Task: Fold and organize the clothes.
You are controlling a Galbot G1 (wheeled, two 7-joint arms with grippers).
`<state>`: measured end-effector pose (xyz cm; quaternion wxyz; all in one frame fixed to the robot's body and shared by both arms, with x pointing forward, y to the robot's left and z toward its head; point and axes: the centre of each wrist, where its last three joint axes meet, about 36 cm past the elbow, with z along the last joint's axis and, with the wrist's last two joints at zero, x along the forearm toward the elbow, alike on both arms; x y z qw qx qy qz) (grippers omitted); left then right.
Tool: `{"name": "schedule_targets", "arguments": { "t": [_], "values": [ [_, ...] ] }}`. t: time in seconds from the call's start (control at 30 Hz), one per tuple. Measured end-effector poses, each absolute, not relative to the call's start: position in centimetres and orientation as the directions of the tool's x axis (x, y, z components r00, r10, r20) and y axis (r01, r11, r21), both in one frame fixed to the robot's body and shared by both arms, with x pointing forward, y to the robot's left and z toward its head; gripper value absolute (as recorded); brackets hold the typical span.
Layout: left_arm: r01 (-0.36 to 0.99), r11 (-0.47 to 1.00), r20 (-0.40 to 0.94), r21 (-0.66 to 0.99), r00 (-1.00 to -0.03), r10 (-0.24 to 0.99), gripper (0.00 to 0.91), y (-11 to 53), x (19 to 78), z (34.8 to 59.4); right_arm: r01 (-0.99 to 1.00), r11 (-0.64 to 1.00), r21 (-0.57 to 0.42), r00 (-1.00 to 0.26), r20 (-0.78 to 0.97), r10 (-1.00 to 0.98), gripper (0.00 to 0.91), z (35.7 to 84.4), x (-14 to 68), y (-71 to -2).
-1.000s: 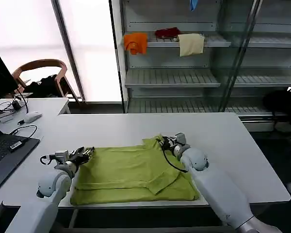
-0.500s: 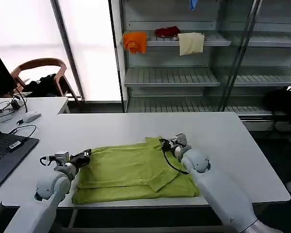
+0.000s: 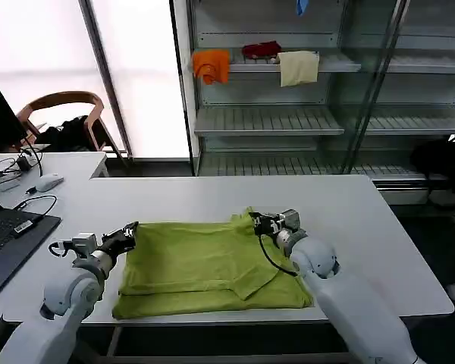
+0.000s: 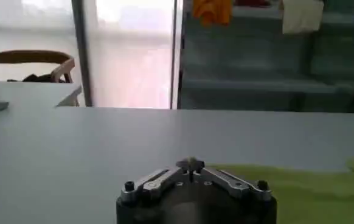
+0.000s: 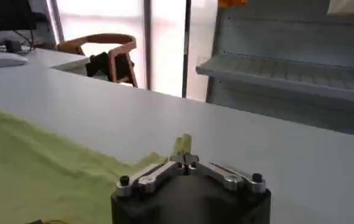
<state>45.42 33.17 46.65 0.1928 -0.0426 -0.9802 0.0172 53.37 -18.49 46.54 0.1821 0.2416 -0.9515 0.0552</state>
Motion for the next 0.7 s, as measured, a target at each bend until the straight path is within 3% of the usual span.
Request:
{"name": "schedule_targets", "arguments": {
  "t": [0.7],
  "values": [
    [0.079,0.997,0.391,0.017,-0.918,0.066,0.000,31.2,36.7,48.5,-0.514,0.857,-0.032,-0.810,0.347,-0.473,0.000,49.1,45.3,-21.6]
  ]
}}
